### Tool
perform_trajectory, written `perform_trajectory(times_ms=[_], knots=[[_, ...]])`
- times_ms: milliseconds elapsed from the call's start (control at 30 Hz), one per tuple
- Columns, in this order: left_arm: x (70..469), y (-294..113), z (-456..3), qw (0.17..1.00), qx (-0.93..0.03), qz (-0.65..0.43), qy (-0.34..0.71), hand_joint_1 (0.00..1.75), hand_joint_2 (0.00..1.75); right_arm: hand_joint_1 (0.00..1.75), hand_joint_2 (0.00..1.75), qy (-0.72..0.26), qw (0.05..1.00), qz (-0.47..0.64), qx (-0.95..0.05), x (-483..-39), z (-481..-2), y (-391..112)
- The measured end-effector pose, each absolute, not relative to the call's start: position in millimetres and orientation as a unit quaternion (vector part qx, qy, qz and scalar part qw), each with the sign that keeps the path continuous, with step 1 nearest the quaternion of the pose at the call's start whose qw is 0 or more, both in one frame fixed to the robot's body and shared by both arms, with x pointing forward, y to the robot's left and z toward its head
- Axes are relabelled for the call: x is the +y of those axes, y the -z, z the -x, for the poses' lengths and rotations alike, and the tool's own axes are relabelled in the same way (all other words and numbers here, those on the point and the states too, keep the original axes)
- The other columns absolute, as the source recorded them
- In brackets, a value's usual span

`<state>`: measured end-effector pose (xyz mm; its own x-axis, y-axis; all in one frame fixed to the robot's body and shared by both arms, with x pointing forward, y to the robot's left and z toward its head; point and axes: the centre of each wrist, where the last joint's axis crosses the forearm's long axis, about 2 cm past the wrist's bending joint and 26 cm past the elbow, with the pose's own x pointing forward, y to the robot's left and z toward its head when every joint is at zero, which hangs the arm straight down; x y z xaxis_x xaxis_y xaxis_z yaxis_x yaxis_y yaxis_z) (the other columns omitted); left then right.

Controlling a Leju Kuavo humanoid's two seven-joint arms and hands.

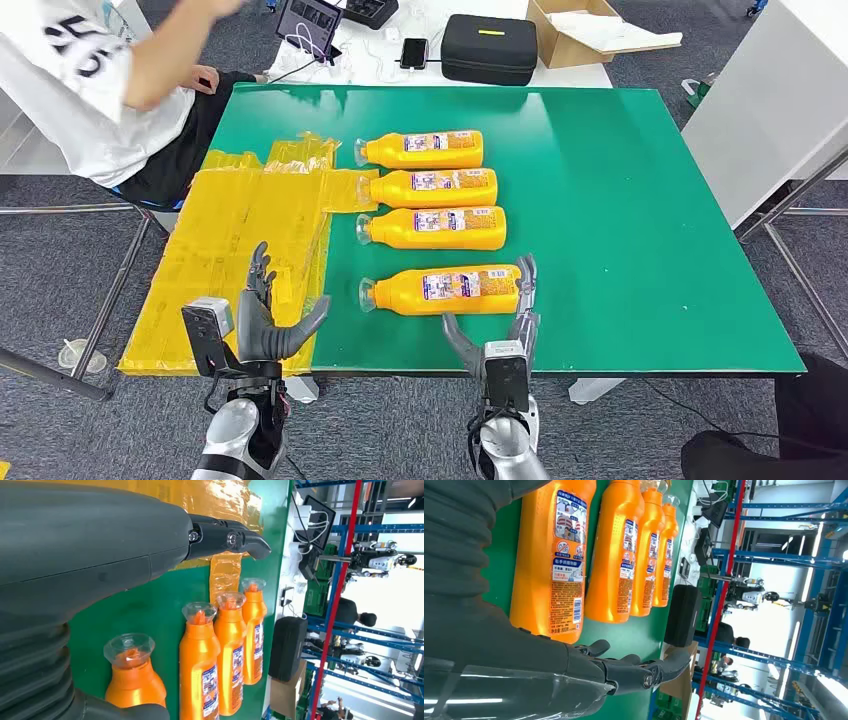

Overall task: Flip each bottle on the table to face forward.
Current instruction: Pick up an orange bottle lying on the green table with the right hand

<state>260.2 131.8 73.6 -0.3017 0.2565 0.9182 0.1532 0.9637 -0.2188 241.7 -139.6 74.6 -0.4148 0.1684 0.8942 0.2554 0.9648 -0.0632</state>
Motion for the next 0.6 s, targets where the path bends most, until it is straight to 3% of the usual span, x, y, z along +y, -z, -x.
perform_trajectory(times_ms=[600], knots=[[131.9, -73.6, -260.2, 0.576, -0.807, 0.121, -0.039, 0.0, 1.75, 0.0, 1.75, -0.006, 0.52, 0.116, -0.846, -140.0, -245.8, -74.6]])
